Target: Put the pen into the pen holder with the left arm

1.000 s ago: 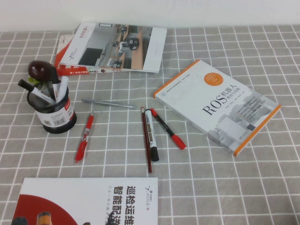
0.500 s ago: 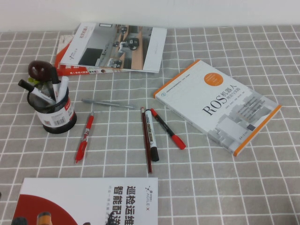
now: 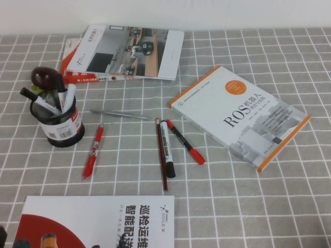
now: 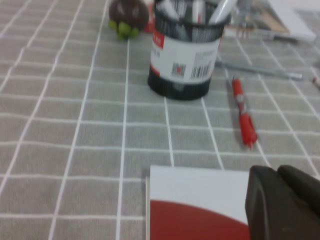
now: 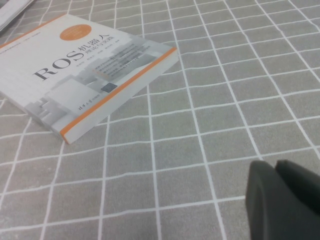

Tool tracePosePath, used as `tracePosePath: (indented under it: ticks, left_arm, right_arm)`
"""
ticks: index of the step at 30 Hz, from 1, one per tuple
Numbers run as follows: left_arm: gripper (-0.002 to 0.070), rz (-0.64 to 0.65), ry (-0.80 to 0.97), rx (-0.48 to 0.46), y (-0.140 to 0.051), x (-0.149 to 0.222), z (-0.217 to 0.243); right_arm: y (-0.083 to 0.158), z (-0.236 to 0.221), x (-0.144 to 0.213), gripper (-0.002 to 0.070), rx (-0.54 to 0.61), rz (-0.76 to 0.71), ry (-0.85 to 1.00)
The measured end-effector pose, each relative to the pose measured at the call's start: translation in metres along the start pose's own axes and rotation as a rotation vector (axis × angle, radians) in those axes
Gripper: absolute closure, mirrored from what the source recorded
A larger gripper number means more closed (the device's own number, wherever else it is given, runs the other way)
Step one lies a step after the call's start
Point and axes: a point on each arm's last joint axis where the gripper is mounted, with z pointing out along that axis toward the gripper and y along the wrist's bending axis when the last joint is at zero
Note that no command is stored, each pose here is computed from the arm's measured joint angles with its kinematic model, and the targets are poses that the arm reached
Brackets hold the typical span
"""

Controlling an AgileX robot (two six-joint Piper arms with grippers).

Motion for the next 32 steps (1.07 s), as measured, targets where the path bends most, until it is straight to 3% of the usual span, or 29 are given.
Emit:
tracePosePath:
  ticks: [32]
  left_arm:
    - [0.0678,0.002,0.027,0.0,0.0,0.0025,0.0]
  right_arm:
    - [0.0001,0.0,0.0,0.0691,-0.001,0.001,0.0]
